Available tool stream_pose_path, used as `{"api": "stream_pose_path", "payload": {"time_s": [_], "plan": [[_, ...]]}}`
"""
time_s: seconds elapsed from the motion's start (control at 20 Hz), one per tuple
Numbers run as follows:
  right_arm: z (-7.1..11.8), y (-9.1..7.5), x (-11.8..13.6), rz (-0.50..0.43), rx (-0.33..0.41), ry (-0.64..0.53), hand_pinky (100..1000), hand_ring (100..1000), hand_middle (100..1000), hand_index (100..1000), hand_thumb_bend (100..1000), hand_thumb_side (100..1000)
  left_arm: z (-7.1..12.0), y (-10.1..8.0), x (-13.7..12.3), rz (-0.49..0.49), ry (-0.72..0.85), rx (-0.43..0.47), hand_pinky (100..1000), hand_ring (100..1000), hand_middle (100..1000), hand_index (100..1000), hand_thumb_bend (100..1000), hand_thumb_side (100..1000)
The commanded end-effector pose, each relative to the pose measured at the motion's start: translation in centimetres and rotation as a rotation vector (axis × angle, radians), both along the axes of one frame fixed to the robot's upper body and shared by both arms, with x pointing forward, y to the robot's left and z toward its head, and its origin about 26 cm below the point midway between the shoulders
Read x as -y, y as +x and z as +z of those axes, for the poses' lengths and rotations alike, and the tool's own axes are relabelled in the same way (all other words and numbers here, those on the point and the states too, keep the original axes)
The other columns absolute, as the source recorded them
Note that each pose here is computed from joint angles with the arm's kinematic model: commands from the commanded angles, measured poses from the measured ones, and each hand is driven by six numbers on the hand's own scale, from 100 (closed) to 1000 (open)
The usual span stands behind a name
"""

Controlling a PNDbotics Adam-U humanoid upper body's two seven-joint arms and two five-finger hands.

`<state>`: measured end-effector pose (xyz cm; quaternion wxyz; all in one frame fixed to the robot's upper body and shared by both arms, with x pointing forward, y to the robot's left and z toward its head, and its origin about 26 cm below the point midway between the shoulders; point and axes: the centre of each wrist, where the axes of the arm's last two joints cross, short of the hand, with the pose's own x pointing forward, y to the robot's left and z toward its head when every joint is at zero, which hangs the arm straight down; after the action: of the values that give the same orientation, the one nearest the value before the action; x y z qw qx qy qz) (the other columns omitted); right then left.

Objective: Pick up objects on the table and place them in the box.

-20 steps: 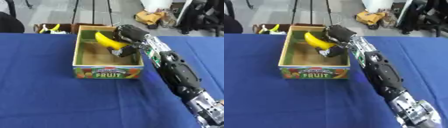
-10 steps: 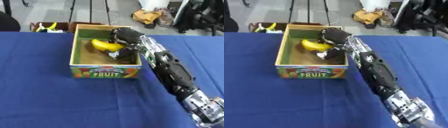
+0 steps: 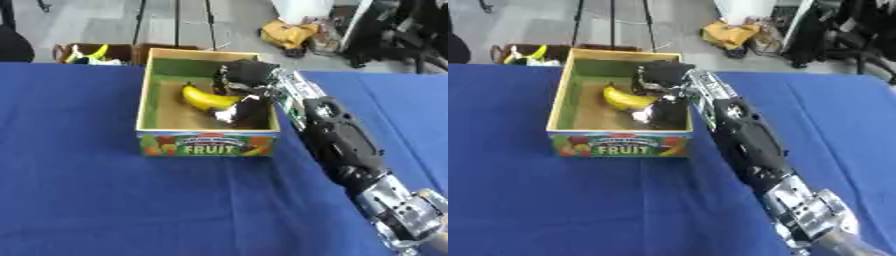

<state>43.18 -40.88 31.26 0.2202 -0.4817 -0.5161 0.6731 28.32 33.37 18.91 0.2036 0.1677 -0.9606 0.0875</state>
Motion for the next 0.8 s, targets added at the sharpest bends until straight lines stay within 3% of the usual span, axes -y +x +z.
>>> {"api": "stream_pose_path", "payload": {"time_s": [0.05, 0.2, 0.4, 0.8], "plan": [[2.5, -0.9, 0.5, -0.005, 0.036, -0.023, 715, 821, 510, 589, 100, 815, 1.0, -0.3, -0.3, 0.008, 0.023, 0.033, 520, 726, 579, 694, 100, 1000], [2.5, -0.9, 0.2, 0.006, 0.026, -0.032, 730, 847, 552, 646, 100, 829, 1.1, -0.3, -0.3, 0.008, 0.023, 0.034, 520, 726, 579, 694, 100, 1000], [3.0, -1.1, -0.2, 0.023, 0.039, -0.034, 759, 888, 599, 703, 230, 856, 1.2, -0.3, -0.3, 0.007, 0.025, 0.038, 520, 727, 580, 695, 100, 1000], [3.6, -1.5, -0.6, 0.037, 0.08, -0.03, 775, 903, 624, 721, 280, 862, 1.1, -0.3, -0.5, 0.015, 0.021, 0.038, 520, 727, 578, 695, 100, 1000]]}}
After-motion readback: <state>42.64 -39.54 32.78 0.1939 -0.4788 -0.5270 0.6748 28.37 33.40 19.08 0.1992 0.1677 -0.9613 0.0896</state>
